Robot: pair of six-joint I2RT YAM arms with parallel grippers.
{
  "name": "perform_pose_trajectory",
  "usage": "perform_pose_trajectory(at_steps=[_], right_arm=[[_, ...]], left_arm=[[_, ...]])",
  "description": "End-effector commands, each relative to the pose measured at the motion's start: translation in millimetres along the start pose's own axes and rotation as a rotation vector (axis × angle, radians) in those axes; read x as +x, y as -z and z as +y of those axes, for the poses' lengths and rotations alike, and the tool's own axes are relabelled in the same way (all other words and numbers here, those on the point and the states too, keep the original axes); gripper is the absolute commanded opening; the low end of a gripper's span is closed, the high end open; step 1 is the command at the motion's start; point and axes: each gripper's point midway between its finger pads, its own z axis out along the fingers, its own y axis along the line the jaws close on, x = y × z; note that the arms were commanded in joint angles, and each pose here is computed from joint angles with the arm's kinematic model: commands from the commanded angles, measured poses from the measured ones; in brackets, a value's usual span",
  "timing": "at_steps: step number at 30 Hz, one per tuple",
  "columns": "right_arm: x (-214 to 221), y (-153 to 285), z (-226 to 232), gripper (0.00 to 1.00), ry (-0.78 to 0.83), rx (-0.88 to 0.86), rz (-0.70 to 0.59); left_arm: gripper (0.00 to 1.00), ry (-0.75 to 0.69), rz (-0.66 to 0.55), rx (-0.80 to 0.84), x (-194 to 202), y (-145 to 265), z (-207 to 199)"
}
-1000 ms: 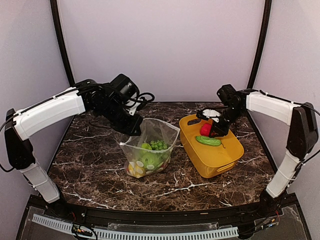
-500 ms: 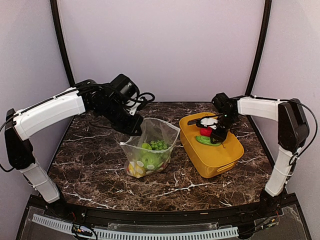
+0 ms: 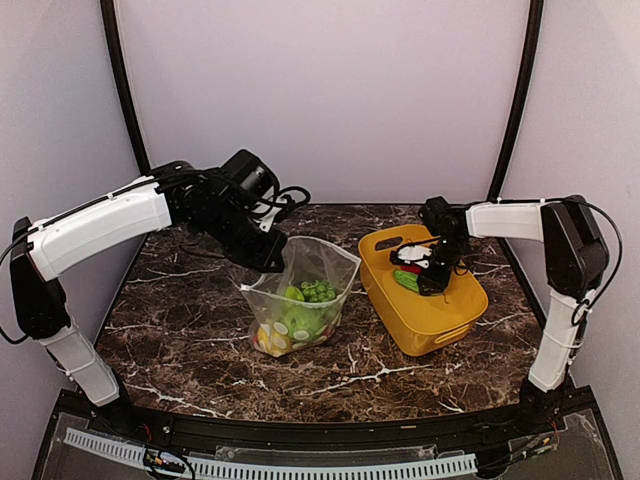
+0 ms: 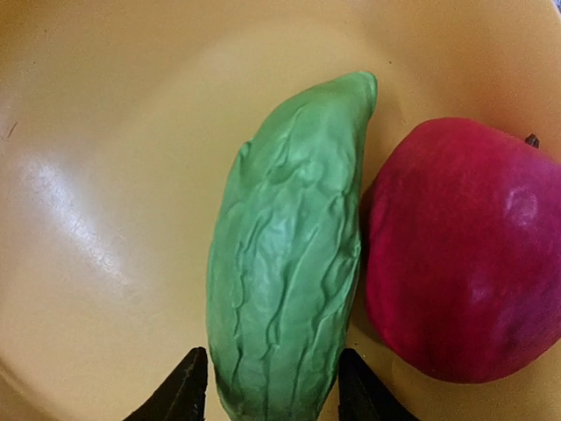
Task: Place the food in the zip-top bag and seal the zipper
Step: Pick up the fake vegetable from the bin, then place the fake vegetable in the zipper food storage bag.
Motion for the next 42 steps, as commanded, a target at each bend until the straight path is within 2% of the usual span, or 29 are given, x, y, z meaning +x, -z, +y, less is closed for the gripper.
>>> perform_pose_trajectory(at_steps=[1, 12, 18, 28, 35, 42], right_arm=[[3.3, -1.5, 1.4, 0.45, -0.014, 0.007, 0.012], [-1.1, 62.1, 7.7, 0.35, -0.030, 0.040, -0.055], [-44.8, 134.7, 27.5, 0.35, -0.008, -0.029, -0.269], [-106.8, 241.5, 99.5, 0.36, 0.216, -0.176, -0.659], [-127.9, 269.6, 128.2, 0.35, 0.314, -0.248, -0.755], [-148.4, 278.9, 166.1, 0.35, 0.437, -0.340, -0.828]], left_arm=[[0.01, 0.004, -0.016, 0.011, 2.3, 10.8, 0.7], [0.01, -0.009, -0.022, 0.018, 1.4, 10.5, -0.5], [0.01, -0.016, -0.024, 0.015, 0.0, 8.8, -0.1], [0.01, -0.018, -0.020, 0.016, -2.5, 6.1, -1.3], [0.01, -0.012, -0.019, 0.026, -2.7, 6.3, -2.9], [0.01, -0.007, -0.029, 0.029, -2.5, 7.6, -2.8]])
